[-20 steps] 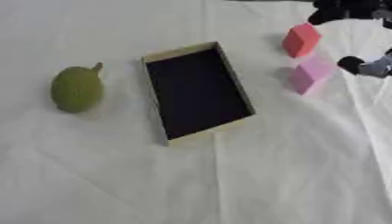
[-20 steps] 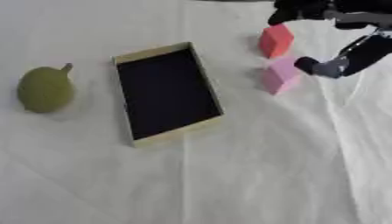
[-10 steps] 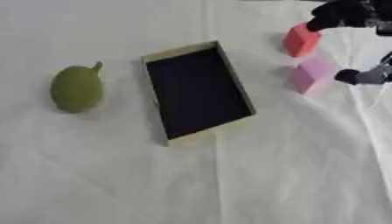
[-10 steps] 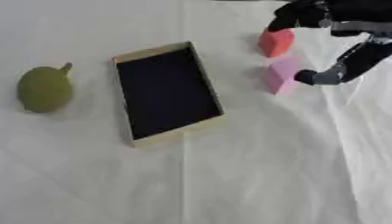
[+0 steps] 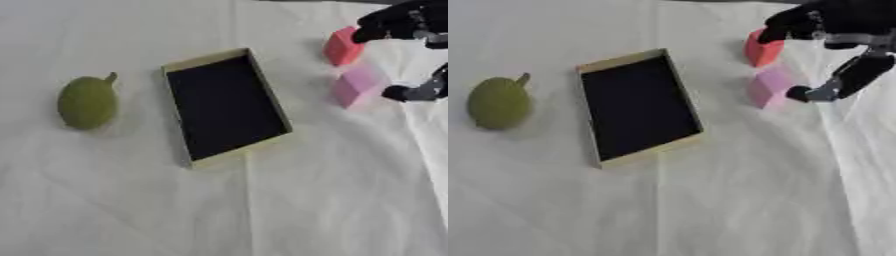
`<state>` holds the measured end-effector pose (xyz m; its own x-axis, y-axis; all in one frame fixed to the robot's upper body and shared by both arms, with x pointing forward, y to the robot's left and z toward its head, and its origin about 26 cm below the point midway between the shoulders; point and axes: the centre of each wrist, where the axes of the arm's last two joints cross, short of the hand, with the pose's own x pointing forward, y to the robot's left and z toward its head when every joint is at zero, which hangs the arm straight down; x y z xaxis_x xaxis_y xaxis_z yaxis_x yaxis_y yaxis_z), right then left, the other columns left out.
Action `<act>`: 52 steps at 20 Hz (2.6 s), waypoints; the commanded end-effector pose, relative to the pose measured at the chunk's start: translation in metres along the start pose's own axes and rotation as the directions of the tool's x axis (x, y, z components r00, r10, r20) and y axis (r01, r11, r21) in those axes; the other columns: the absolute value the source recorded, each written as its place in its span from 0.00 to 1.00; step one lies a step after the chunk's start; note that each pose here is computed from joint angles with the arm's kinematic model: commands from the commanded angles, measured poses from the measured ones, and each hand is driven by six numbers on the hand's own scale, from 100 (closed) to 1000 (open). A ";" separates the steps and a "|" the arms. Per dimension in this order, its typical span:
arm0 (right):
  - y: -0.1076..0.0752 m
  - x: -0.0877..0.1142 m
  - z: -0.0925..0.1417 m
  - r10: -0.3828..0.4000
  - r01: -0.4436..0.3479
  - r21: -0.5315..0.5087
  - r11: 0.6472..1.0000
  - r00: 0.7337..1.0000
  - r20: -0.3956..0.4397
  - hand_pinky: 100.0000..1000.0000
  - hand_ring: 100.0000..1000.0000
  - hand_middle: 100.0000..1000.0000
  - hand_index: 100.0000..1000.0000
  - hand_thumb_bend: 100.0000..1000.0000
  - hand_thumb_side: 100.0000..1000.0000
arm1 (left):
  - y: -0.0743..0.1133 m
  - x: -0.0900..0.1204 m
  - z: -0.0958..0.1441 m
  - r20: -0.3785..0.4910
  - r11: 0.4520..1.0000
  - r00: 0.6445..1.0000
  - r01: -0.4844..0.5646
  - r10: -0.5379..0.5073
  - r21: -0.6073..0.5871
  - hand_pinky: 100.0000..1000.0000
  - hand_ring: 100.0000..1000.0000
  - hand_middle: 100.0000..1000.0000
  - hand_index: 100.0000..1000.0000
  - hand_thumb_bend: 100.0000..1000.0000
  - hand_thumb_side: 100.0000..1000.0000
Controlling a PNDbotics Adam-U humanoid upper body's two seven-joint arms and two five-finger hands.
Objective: Pick up objects on the table and place them in the box.
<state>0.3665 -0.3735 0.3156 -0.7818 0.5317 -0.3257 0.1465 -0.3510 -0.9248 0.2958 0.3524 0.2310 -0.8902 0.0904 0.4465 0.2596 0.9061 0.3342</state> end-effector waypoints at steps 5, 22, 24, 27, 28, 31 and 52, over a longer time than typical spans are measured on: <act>-0.004 -0.010 0.007 0.047 -0.049 0.096 0.994 0.999 0.023 0.94 1.00 0.88 1.00 0.21 0.64 | 0.002 0.005 -0.006 0.016 1.000 1.000 0.008 -0.008 -0.025 0.73 0.78 0.70 0.82 0.00 0.64; 0.013 -0.026 -0.002 0.027 -0.025 0.179 0.984 1.000 -0.006 0.92 1.00 0.85 1.00 0.25 0.63 | 0.003 0.005 -0.005 0.012 1.000 1.000 0.007 -0.006 -0.029 0.72 0.77 0.70 0.81 0.00 0.64; 0.015 -0.028 -0.001 0.024 -0.021 0.185 0.983 1.000 -0.017 0.92 1.00 0.85 1.00 0.26 0.63 | 0.003 0.005 -0.005 0.012 1.000 1.000 0.008 -0.007 -0.029 0.72 0.77 0.70 0.80 0.00 0.64; 0.017 -0.030 -0.001 0.024 -0.019 0.194 0.981 0.999 -0.025 0.92 1.00 0.85 1.00 0.26 0.63 | 0.004 0.004 -0.005 0.010 1.000 1.000 0.009 -0.008 -0.030 0.72 0.77 0.70 0.80 0.00 0.64; 0.018 -0.030 -0.001 0.025 -0.020 0.196 0.980 0.999 -0.025 0.92 1.00 0.85 1.00 0.27 0.63 | 0.004 0.004 -0.005 0.010 1.000 1.000 0.009 -0.009 -0.030 0.72 0.77 0.70 0.80 0.00 0.64; 0.019 -0.031 -0.002 0.026 -0.020 0.203 0.979 0.999 -0.027 0.92 1.00 0.82 1.00 0.27 0.63 | 0.004 0.004 -0.005 0.009 0.999 1.000 0.009 -0.009 -0.032 0.72 0.77 0.70 0.80 0.00 0.64; 0.025 -0.035 -0.002 0.008 0.001 0.224 0.975 0.999 -0.039 0.90 0.90 0.81 0.99 0.34 0.51 | 0.005 0.003 -0.005 0.002 0.999 1.000 0.005 -0.005 -0.043 0.71 0.77 0.69 0.79 0.00 0.64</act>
<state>0.4020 -0.3934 0.2893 -0.7036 0.6481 -0.2915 0.0262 -0.3863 -0.9220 0.2981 0.3536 0.2290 -0.8817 0.0975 0.4616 0.2787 0.8971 0.3428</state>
